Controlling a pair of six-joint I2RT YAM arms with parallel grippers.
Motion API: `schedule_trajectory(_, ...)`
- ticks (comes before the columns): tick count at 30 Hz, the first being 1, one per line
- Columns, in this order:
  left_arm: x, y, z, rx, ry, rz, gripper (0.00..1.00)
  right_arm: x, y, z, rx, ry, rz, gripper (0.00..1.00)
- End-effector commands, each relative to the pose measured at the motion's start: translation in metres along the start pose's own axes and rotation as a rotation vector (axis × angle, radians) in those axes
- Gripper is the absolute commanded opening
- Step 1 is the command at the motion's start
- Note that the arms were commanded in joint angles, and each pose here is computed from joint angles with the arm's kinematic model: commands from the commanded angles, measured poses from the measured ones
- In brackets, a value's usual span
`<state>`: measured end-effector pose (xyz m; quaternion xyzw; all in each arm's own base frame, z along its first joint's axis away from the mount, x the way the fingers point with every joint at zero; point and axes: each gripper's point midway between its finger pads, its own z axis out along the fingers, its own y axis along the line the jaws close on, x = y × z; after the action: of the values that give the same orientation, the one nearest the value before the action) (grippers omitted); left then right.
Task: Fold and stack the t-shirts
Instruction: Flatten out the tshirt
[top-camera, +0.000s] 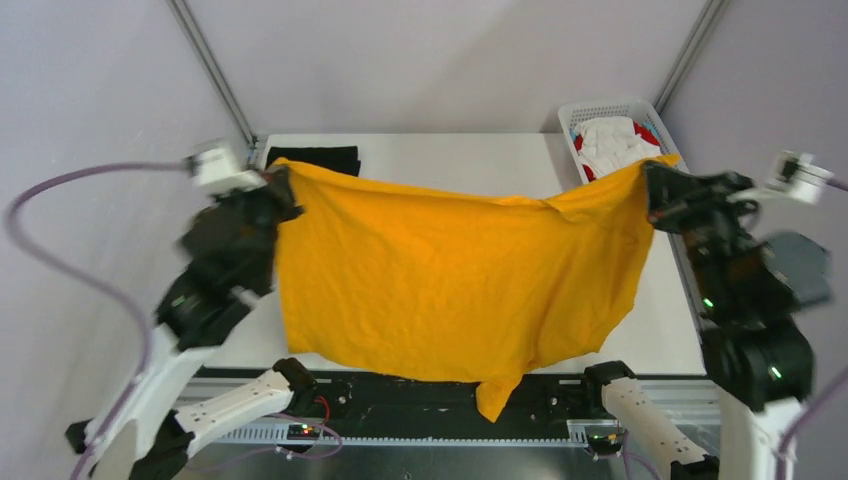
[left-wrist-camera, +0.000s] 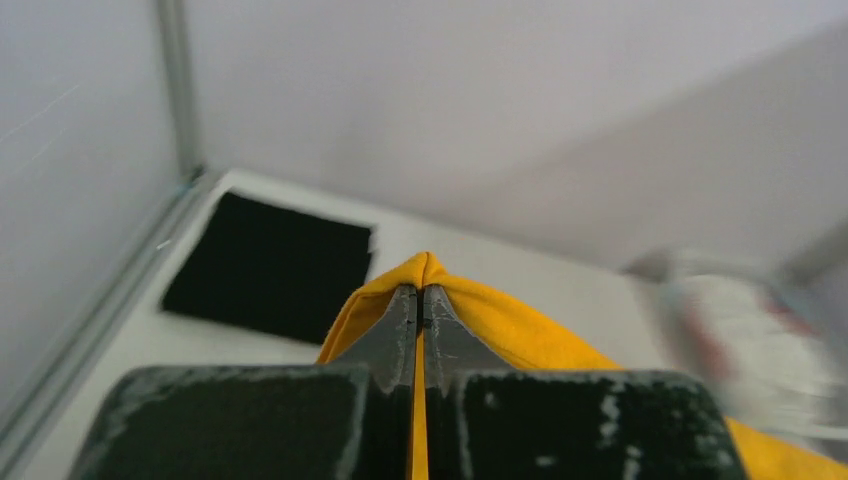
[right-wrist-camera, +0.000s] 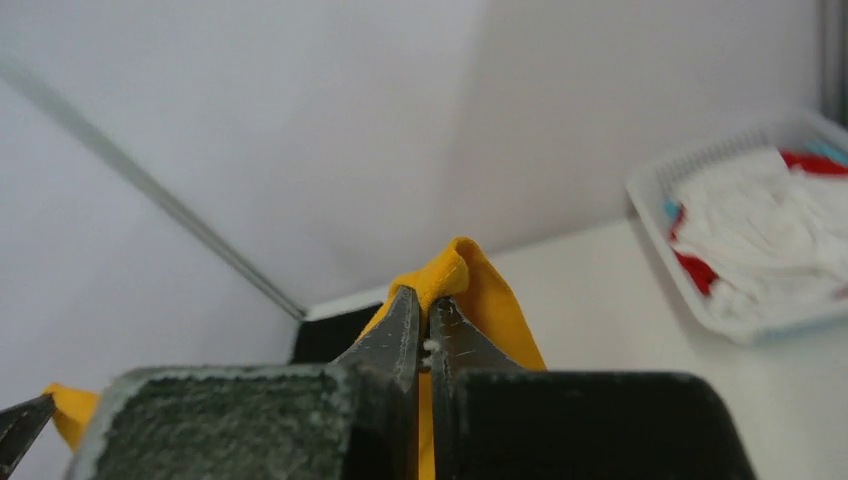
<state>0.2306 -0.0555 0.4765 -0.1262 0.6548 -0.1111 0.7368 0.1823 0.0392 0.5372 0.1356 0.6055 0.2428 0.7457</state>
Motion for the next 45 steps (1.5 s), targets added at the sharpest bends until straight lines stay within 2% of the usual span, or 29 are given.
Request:
schedule_trajectory(1,0.073,0.025,0.059,-0.278,0.070,0.079,0.00,0.028,-0.044,0.050,0.177,-0.032,0.006,0.00)
schedule_trajectory(6,0.130,0.050,0.100,-0.396,0.147,0.094,0.00,0.070,-0.077,0.086,0.285,0.028,-0.033,0.00)
schedule_trajectory(9,0.160,0.052,0.123,-0.408,0.189,0.121,0.00,0.099,-0.093,0.109,0.317,0.076,-0.054,0.00)
schedule_trajectory(16,0.194,0.071,0.170,-0.487,0.236,0.181,0.00,0.151,-0.132,0.161,0.420,0.131,-0.099,0.00)
schedule_trajectory(23,0.224,0.079,0.214,-0.528,0.274,0.236,0.00,0.191,-0.157,0.202,0.427,0.172,-0.113,0.00)
schedule_trajectory(29,0.255,0.084,0.240,-0.530,0.319,0.264,0.00,0.222,-0.178,0.222,0.430,0.221,-0.108,0.00)
schedule_trajectory(39,0.293,0.089,0.293,-0.513,0.350,0.276,0.00,0.255,-0.195,0.263,0.387,0.208,-0.074,0.00)
schedule_trajectory(45,0.327,0.077,0.338,-0.418,0.396,0.285,0.00,0.281,-0.222,0.292,0.411,0.185,-0.058,0.00)
